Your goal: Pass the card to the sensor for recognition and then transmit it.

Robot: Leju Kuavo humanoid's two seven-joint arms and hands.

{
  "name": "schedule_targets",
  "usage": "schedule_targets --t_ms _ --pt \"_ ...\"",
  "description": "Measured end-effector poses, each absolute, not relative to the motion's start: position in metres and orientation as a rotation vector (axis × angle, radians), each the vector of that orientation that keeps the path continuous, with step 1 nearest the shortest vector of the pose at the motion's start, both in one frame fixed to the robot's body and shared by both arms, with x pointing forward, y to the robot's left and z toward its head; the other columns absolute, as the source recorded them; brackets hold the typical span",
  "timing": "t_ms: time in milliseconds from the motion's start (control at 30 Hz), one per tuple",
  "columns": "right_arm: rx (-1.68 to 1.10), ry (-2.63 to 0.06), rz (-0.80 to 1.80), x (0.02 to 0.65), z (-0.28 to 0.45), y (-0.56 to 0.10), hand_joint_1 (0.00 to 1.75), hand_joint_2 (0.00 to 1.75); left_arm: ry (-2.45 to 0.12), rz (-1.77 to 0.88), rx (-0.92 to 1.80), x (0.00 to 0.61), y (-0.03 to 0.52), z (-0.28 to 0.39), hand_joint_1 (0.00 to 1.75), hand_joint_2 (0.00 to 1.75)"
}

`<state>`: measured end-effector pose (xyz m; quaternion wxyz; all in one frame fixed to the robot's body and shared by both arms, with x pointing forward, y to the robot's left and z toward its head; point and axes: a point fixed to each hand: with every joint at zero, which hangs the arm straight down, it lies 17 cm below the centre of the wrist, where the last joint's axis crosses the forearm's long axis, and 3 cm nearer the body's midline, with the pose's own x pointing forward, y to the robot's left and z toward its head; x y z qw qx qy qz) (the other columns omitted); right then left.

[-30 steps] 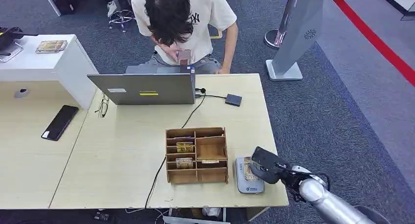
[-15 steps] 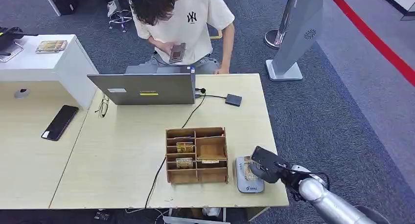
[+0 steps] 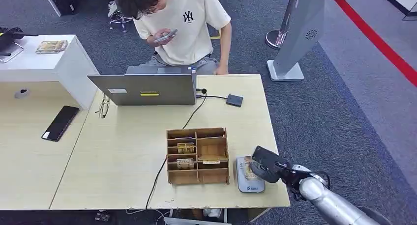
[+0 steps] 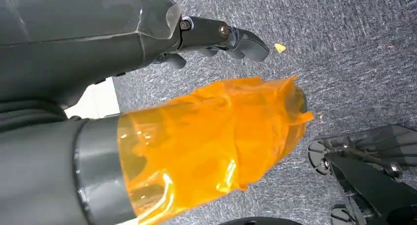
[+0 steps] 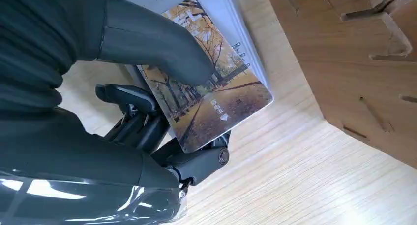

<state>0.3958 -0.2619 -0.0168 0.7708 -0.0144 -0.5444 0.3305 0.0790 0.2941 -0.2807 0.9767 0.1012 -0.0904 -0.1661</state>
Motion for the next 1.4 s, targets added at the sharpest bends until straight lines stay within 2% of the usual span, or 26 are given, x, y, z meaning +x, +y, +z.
schedule_targets --t_ms 1400 --pt "-0.028 -1.179 0.710 0.3982 -0.0177 -0.2626 1.75 1.75 -0.184 -0.334 0.202 0.0805 0.2937 -0.2805 0.00 0.00"
